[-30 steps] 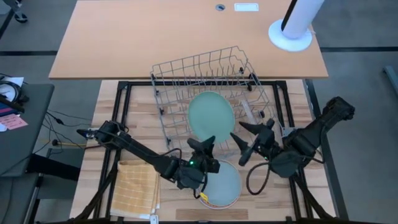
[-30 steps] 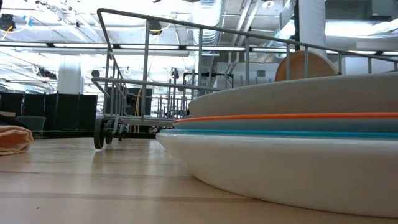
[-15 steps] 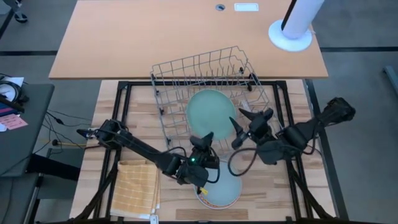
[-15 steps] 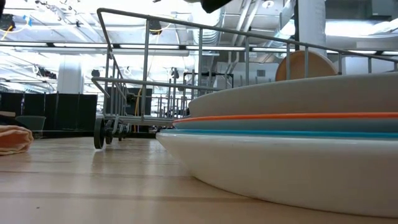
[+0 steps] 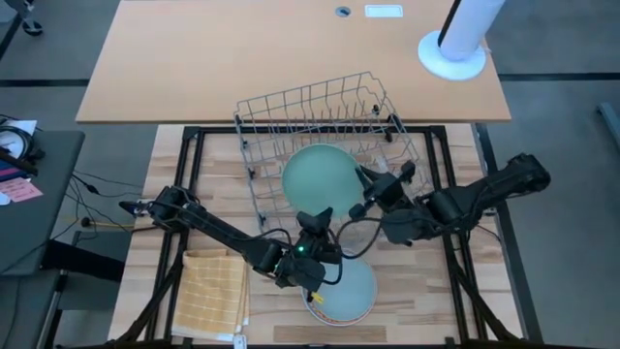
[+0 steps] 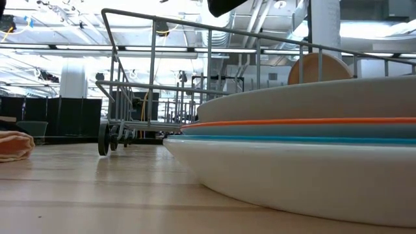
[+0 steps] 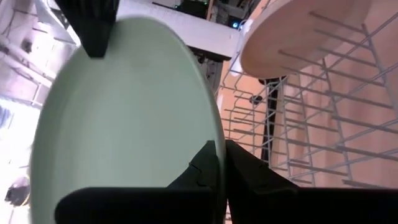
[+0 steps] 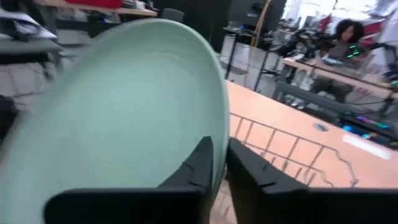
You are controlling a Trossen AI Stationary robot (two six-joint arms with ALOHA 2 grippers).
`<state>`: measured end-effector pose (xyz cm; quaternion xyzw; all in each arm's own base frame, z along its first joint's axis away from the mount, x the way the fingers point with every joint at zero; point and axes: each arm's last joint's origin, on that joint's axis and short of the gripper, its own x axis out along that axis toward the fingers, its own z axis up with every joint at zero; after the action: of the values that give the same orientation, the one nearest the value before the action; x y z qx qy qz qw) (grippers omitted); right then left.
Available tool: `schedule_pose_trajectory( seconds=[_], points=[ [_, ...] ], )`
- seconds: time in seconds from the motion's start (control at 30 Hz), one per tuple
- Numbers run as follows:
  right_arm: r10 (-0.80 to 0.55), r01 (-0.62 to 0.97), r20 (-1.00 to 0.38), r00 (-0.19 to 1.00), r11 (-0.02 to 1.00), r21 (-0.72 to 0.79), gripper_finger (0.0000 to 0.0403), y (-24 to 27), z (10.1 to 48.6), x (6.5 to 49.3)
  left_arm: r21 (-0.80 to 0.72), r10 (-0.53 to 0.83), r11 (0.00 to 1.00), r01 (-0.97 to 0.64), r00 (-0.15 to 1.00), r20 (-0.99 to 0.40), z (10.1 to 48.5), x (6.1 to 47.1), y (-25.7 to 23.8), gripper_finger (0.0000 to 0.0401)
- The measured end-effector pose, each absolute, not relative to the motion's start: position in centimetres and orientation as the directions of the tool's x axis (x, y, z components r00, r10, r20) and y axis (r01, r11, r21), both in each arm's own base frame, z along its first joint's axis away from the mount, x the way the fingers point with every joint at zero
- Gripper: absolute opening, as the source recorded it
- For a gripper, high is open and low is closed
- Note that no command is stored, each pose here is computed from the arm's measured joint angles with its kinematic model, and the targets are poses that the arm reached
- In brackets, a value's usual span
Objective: Sort dishes
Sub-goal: Put the green plate in the dish rack
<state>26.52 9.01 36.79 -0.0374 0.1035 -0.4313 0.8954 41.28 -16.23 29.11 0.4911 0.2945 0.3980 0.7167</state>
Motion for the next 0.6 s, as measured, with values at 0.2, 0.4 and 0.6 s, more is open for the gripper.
schedule_pose_trajectory(
  seconds=[0.2,0.4,0.6],
  points=[
    [-0.804,0.775,-0.163,0.572,0.594,-0.214,0.0007,8.3,35.9,27.7,0.913,0.811,0.28,-0.298,0.581,-0.059,28.9,41.5,-16.4,0.0014],
    [-0.805,0.766,-0.178,0.565,0.593,-0.249,0.0002,7.9,35.6,27.9,0.872,0.781,0.352,-0.34,0.62,-0.074,28.9,41.6,-16.5,0.0072],
    [-0.811,0.759,-0.18,0.556,0.584,-0.288,0.0001,7.7,35.5,27.9,0.842,0.777,0.385,-0.377,0.625,-0.075,28.9,41.6,-16.5,0.0128]
  ],
)
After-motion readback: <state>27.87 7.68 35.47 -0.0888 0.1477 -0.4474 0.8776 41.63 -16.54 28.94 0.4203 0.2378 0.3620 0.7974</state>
